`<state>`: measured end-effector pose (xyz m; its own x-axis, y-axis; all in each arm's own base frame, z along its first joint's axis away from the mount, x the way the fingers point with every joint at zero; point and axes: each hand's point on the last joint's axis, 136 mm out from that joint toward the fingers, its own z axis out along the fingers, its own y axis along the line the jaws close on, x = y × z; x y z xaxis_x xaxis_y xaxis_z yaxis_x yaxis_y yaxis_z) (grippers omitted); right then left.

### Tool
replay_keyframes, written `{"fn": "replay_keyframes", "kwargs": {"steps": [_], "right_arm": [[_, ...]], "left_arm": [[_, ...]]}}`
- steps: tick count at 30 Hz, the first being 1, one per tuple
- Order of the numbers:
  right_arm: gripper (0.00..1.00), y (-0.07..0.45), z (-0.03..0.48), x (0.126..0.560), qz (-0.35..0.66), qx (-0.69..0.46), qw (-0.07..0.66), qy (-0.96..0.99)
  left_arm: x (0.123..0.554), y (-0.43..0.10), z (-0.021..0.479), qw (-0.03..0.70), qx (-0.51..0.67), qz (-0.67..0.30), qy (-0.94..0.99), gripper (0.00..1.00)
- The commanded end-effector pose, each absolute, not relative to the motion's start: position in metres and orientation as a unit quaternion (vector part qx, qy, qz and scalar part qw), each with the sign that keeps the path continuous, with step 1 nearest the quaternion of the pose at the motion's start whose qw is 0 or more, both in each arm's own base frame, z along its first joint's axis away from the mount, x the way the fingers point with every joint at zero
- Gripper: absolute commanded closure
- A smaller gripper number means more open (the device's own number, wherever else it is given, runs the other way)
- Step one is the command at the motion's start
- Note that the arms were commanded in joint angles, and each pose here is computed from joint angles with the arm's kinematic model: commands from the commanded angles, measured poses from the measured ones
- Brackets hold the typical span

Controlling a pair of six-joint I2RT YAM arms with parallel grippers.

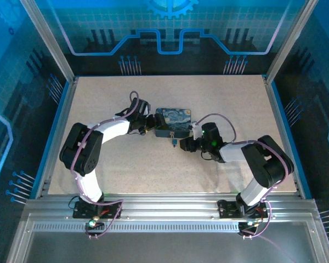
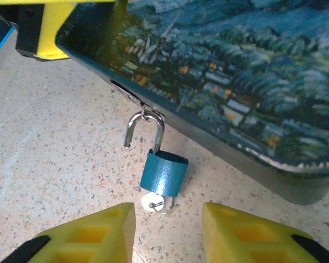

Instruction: Unlock a padlock with a key

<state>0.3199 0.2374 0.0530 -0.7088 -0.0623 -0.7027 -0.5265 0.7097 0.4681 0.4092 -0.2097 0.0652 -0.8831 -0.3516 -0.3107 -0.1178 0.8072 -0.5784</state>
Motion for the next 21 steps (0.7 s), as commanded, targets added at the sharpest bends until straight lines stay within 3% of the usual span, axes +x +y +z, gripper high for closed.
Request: {"fn": "replay_keyframes", "kwargs": {"steps": [1,14,21], "right_arm": [[0.6,0.24,0.069,0.329,0.362,-0.173,0.346,0.848],[0.54,0.237,0.082,0.366,0.384,-0.177,0.351,0.836],[0.37,0.231,0.087,0.342,0.404,-0.184,0.34,0.829]], "left_arm": [[0.377,-0.194,0.031,0.154,-0.141,-0.233,0.95,0.18],[0.347,-0.202,0.022,0.137,-0.137,-0.23,0.954,0.18],[0.349,-0.206,0.025,0.141,-0.134,-0.235,0.952,0.18]]}}
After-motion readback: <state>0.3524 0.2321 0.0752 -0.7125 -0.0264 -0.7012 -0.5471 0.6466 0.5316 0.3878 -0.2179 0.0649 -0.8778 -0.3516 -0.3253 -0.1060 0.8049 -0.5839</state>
